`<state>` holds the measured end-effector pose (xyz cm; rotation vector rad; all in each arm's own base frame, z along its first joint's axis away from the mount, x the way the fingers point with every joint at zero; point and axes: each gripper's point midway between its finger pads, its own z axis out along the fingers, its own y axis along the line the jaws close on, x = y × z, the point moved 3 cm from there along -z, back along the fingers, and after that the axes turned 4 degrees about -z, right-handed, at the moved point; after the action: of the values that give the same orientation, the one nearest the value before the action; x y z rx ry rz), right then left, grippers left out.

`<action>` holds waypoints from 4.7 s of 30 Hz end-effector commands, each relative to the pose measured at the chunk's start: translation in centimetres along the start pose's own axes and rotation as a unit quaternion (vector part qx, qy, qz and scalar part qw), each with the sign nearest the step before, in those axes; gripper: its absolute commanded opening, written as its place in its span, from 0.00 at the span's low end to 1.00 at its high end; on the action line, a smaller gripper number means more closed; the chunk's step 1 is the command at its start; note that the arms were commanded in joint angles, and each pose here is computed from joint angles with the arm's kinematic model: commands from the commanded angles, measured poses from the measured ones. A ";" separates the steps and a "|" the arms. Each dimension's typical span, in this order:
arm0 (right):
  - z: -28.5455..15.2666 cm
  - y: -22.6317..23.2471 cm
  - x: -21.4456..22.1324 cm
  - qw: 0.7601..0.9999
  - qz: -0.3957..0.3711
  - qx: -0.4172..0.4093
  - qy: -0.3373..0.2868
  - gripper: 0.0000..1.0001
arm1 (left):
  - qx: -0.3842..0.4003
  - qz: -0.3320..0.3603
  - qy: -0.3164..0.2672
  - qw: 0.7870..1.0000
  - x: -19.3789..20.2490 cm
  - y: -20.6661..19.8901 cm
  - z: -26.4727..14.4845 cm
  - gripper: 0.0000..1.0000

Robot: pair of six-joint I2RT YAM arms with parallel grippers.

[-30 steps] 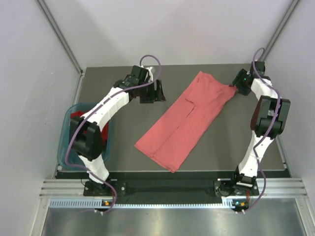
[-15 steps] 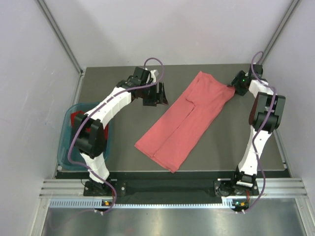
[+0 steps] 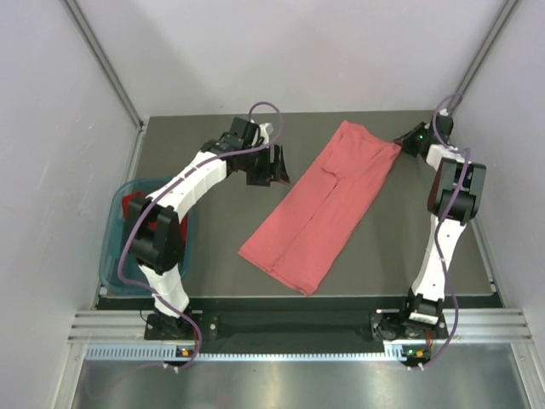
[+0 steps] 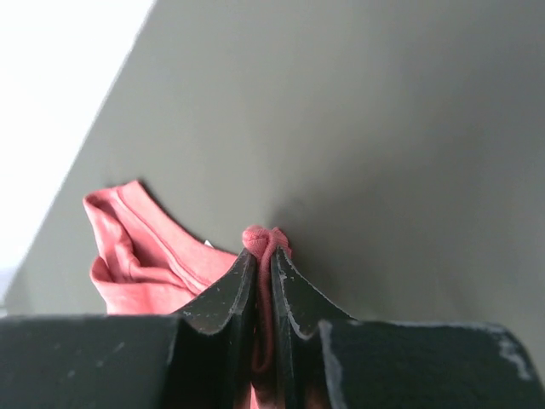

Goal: Fold and stack the t-shirts
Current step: Fold the tshirt

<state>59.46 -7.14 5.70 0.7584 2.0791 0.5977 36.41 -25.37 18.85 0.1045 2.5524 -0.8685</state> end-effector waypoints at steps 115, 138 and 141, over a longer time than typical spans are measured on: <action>-34.7 -0.1 41.1 0.940 -0.026 0.015 0.340 0.41 | -0.043 -0.123 0.226 0.965 16.1 11.2 2.9 0.55; -36.3 0.7 41.3 0.927 -0.066 0.007 0.368 0.00 | -0.057 -0.142 0.234 0.960 20.1 11.7 0.4 0.00; -37.1 1.2 41.6 0.923 -0.074 -0.004 0.378 0.00 | -0.064 -0.145 0.228 0.961 21.0 11.6 -1.0 0.00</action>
<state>10.41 17.07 3.63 0.4494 2.7553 0.9258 21.29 -18.45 4.11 -0.1113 3.0735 -0.9784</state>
